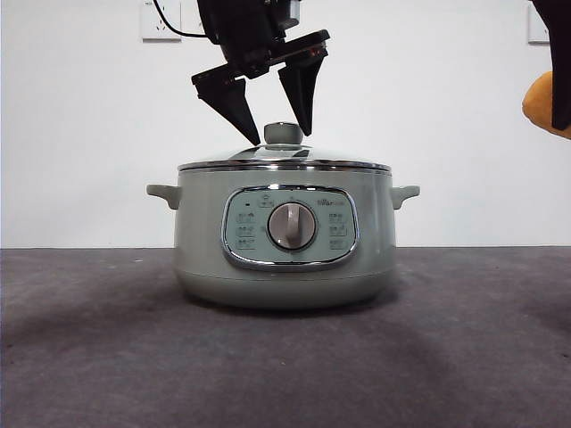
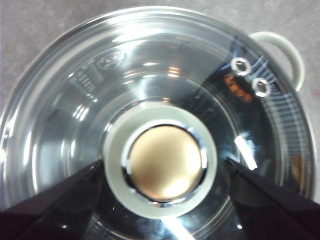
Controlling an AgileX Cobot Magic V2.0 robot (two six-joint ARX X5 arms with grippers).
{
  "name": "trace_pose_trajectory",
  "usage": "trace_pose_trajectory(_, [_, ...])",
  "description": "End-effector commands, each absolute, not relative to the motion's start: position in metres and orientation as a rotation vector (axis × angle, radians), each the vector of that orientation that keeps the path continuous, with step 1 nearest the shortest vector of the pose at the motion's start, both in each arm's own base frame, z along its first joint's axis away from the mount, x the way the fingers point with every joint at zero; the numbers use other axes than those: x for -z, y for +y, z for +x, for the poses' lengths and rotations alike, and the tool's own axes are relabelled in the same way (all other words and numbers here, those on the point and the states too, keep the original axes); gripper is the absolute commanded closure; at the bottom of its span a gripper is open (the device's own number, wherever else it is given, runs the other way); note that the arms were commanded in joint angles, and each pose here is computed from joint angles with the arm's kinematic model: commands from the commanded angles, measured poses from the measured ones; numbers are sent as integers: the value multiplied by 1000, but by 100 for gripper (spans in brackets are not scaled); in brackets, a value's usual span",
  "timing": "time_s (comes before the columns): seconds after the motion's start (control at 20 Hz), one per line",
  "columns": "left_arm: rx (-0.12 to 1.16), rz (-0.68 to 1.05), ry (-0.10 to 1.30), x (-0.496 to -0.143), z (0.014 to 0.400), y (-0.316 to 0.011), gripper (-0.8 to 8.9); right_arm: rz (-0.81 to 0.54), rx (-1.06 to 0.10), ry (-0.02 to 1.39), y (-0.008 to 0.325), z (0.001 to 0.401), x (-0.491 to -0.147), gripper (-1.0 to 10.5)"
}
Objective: Pick up the corn,open the lid,put the corn in the pot,close the lid
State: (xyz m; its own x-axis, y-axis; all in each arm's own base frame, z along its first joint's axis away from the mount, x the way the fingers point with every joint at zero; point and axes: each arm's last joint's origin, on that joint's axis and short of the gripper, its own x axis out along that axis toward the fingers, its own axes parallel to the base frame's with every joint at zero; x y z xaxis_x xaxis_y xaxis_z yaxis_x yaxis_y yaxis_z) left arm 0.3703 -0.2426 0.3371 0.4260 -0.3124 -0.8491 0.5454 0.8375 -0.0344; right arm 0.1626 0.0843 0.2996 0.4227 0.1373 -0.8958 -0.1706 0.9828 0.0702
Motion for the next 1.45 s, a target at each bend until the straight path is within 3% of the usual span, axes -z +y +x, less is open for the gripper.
trace_pose_trajectory(0.05, [554, 275, 995, -332, 371, -249, 415, -39, -199, 1116, 85, 163, -300, 951])
trace_pose_trajectory(0.1, [554, 275, 995, -332, 371, -249, 423, -40, -198, 1118, 84, 162, -300, 951])
trace_pose_trajectory(0.45, [562, 287, 986, -332, 371, -249, 827, -47, -194, 1136, 84, 161, -299, 951])
trace_pose_trajectory(0.8, [569, 267, 915, -340, 374, -251, 822, -47, -194, 1135, 84, 161, -299, 951])
trace_pose_trajectory(1.45, [540, 234, 686, -412, 347, -215, 823, -2, -239, 1062, 89, 168, -303, 954])
